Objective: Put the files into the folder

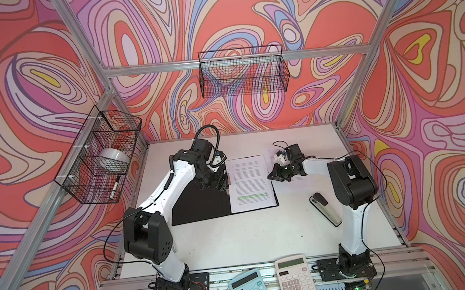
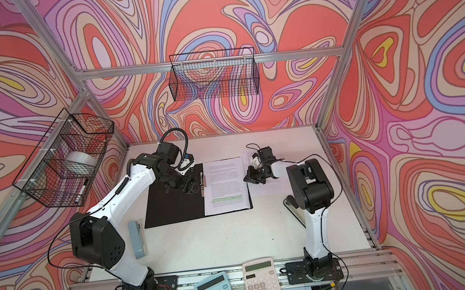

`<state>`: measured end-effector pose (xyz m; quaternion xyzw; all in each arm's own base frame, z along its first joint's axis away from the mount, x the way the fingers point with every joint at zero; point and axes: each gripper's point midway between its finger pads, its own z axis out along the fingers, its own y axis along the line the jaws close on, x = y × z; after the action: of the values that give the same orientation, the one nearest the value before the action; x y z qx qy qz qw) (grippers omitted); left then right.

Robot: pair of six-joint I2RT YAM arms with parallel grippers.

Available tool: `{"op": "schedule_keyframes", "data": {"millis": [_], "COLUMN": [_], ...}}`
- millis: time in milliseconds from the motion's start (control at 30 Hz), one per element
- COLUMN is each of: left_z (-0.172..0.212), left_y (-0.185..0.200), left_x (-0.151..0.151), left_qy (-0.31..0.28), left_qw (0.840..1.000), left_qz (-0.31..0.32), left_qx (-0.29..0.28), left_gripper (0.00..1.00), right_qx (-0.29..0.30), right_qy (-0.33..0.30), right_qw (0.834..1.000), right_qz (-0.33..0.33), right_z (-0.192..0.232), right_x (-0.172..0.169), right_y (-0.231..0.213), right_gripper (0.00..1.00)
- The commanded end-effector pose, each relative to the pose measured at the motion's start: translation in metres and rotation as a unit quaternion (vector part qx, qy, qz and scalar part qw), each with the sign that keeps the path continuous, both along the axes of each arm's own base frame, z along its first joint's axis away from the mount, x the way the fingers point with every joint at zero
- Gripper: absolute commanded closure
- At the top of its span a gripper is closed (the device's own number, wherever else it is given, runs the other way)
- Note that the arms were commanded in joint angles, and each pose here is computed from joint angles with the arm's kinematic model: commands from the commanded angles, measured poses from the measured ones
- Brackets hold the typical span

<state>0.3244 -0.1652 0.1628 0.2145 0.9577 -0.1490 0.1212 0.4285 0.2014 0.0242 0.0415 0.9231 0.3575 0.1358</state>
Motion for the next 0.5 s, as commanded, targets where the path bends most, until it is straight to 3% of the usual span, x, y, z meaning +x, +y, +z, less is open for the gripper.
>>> {"op": "schedule_keyframes", "data": {"millis": [0, 233, 467], "left_z": [-0.004, -0.001, 0.001], "left_y": [-0.003, -0.004, -0.002], "left_x": [-0.001, 0.001, 0.000], "left_qy": [0.008, 0.006, 0.001], "left_qw": [1.000, 1.000, 1.000], "left_qz": [-0.002, -0.001, -0.002], "left_qx": [-0.003, -0.003, 0.000], "left_gripper": [0.22, 0.22, 0.22], "right_qx": [-0.019, -0.020, -0.014], "right_qy": [0.024, 0.012, -0.026], "right_qw": [1.000, 1.000, 1.000], "right_qz": [0.006, 0.010, -0.003], "right_z": [-0.023, -0.013, 0.027], "right_x": [-0.012, -0.009, 0.004], "right_y": [-0.005, -0.005, -0.004], "right_gripper": [0.95, 0.92, 0.88]}}
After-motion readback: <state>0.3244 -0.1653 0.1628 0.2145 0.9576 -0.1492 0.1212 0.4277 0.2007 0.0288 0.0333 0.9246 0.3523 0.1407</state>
